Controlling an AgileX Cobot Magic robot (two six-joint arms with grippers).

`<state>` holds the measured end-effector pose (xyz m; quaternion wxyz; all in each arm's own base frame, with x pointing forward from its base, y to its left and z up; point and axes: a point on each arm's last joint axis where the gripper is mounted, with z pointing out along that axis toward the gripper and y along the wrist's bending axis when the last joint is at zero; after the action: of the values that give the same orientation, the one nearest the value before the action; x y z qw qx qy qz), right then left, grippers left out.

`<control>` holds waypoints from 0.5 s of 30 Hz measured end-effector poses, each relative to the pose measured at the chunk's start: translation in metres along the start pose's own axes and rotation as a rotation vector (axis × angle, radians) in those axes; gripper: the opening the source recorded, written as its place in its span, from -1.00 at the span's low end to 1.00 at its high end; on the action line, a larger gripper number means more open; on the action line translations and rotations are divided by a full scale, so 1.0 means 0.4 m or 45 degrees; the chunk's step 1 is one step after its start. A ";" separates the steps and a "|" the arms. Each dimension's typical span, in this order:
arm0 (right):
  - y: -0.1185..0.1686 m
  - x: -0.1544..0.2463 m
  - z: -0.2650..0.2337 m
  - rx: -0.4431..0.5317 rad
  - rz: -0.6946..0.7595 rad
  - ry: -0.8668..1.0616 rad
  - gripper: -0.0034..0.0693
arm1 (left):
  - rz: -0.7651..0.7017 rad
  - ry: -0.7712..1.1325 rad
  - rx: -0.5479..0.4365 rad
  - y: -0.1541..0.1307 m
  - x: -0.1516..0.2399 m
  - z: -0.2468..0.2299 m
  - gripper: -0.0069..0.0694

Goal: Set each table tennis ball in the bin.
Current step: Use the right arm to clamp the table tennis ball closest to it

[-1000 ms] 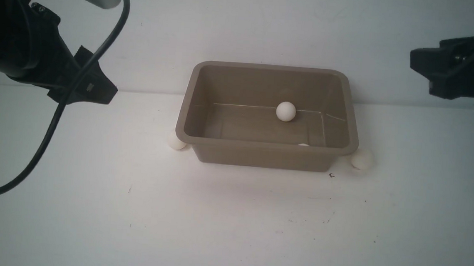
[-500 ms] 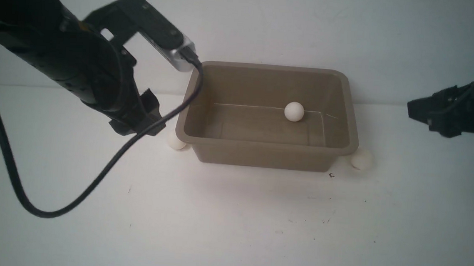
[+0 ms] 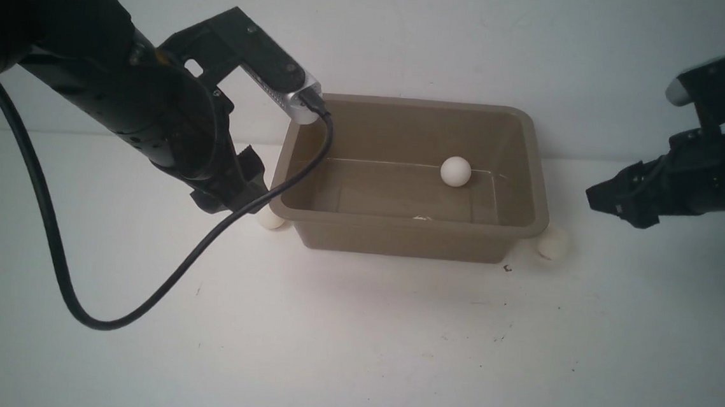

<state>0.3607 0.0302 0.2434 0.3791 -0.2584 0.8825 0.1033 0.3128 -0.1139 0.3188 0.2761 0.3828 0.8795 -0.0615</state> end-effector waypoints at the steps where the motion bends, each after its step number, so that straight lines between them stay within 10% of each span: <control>1: -0.006 0.003 0.015 0.000 0.004 0.011 0.46 | 0.000 0.000 0.000 0.000 0.000 0.000 0.41; 15: -0.045 0.050 0.143 -0.048 -0.004 0.123 0.49 | -0.003 -0.002 0.003 -0.001 0.000 0.000 0.41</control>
<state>0.3939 0.0290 0.1896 0.3311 -0.2715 0.8974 0.1065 0.3128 -0.1142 0.3189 0.2764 0.3820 0.8796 -0.0633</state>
